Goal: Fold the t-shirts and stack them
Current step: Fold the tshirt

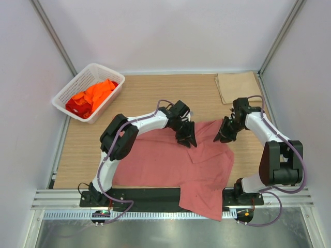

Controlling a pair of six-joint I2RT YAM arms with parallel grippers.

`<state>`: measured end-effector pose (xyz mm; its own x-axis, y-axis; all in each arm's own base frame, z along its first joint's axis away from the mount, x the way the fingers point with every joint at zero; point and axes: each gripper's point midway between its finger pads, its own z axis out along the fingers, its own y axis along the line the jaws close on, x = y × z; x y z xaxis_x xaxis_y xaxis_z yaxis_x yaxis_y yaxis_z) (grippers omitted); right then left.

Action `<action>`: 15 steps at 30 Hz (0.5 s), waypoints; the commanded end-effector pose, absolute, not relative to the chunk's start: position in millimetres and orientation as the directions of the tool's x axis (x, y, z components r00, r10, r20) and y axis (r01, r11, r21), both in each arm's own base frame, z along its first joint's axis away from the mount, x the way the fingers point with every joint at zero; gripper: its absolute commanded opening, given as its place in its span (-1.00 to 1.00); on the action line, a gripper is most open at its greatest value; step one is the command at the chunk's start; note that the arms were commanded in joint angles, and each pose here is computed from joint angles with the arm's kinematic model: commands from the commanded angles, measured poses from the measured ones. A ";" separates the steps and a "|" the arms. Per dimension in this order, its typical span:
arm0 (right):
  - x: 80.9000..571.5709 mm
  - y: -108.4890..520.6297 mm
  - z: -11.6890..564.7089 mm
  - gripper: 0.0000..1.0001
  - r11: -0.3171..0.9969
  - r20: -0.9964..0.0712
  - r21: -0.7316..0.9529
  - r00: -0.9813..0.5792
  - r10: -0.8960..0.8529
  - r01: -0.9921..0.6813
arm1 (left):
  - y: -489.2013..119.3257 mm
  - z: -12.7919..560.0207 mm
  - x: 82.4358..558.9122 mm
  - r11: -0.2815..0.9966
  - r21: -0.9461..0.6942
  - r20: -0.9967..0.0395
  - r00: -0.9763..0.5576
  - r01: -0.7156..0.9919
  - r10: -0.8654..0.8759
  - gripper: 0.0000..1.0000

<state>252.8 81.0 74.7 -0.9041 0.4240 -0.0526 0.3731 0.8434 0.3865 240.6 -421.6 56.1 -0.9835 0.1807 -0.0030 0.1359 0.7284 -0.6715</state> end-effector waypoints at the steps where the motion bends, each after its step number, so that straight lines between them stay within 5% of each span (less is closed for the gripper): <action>1: 233.7 88.3 92.7 -0.55 0.768 0.100 0.365 -0.842 0.530 0.527 | -428.8 82.6 240.9 0.675 -0.720 -0.040 -0.980 0.162 0.193 -0.18; 3: 229.5 79.1 89.7 -0.77 0.743 0.123 0.322 -0.804 0.581 0.587 | -428.4 85.3 240.3 0.672 -0.723 -0.043 -0.980 0.164 0.194 -0.18; 7: 211.7 50.3 63.1 -0.71 0.747 0.131 0.163 -0.765 0.631 0.645 | -422.2 83.1 233.1 0.695 -0.696 -0.040 -0.977 0.179 0.211 -0.18; 15: 202.9 -3.3 56.6 0.18 0.816 -0.011 -0.085 -0.820 0.573 0.571 | -400.1 71.6 212.3 0.801 -0.526 -0.057 -0.952 0.284 0.300 -0.17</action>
